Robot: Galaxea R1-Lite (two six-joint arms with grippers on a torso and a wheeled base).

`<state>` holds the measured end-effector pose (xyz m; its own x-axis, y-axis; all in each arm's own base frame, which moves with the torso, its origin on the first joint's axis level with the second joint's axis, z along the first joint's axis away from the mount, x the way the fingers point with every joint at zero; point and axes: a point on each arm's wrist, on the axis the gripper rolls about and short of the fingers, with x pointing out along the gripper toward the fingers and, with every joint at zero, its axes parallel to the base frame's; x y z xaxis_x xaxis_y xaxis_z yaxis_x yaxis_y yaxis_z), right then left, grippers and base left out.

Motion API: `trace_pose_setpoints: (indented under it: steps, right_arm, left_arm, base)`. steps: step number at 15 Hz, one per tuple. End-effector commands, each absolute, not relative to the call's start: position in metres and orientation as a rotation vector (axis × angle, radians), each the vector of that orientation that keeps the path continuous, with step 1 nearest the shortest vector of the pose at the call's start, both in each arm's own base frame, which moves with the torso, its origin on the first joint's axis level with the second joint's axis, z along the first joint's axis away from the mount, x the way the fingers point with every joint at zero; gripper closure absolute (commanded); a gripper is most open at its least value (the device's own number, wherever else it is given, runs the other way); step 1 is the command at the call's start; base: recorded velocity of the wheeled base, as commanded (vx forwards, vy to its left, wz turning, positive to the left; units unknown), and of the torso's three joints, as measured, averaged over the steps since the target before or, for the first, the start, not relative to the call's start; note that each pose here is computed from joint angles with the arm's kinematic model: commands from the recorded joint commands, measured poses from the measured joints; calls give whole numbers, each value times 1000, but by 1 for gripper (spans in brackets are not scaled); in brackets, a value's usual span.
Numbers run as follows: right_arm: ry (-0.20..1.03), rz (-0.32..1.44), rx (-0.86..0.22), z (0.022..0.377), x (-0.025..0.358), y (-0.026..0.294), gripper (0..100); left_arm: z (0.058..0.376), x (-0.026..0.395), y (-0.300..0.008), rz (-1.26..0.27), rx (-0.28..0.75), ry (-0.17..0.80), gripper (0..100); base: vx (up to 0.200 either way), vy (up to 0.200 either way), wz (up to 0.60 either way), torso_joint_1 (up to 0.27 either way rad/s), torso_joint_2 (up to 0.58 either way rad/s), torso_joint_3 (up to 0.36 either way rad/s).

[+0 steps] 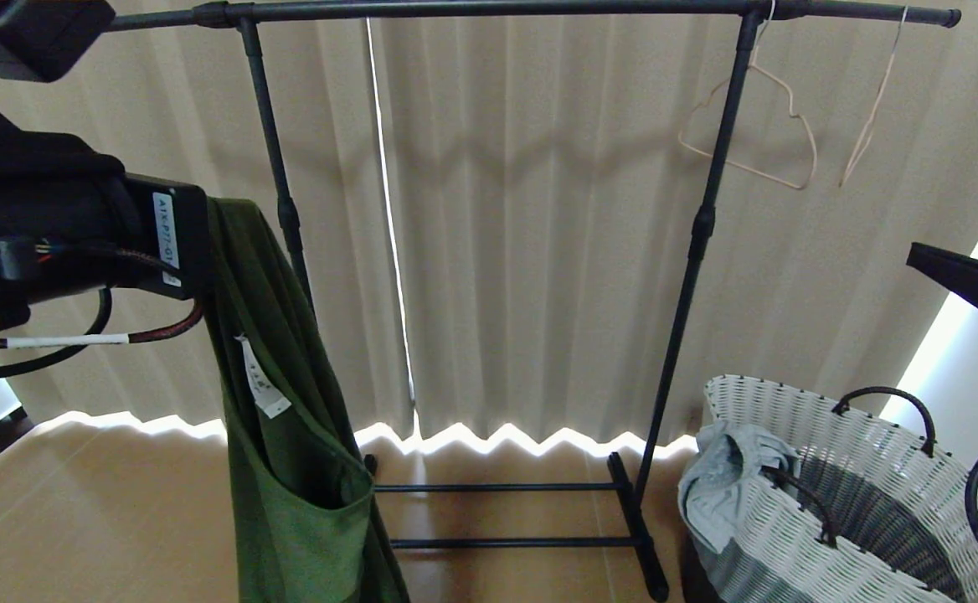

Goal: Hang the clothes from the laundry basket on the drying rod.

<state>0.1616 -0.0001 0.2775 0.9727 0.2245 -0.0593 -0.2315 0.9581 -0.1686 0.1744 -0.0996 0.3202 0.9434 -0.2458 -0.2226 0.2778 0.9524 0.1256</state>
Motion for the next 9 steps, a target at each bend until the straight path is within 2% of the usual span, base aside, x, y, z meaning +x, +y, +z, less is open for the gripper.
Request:
trace_pose_setpoints:
  steps: [1, 5, 9]
  right_arm:
    - [51, 233, -171, 274, 162, 0, 0]
    - [50, 236, -169, 267, 161, 0, 0]
    - [-12, 229, -185, 260, 164, 0, 0]
  left_arm:
    - [320, 173, -99, -268, 155, 204, 100]
    - [313, 166, -94, -266, 170, 219, 100]
    - [312, 166, -94, -267, 170, 220, 100]
  base:
    - [0, 0, 0, 0, 0, 0]
    - [0, 0, 0, 0, 0, 0]
    - [0, 0, 0, 0, 0, 0]
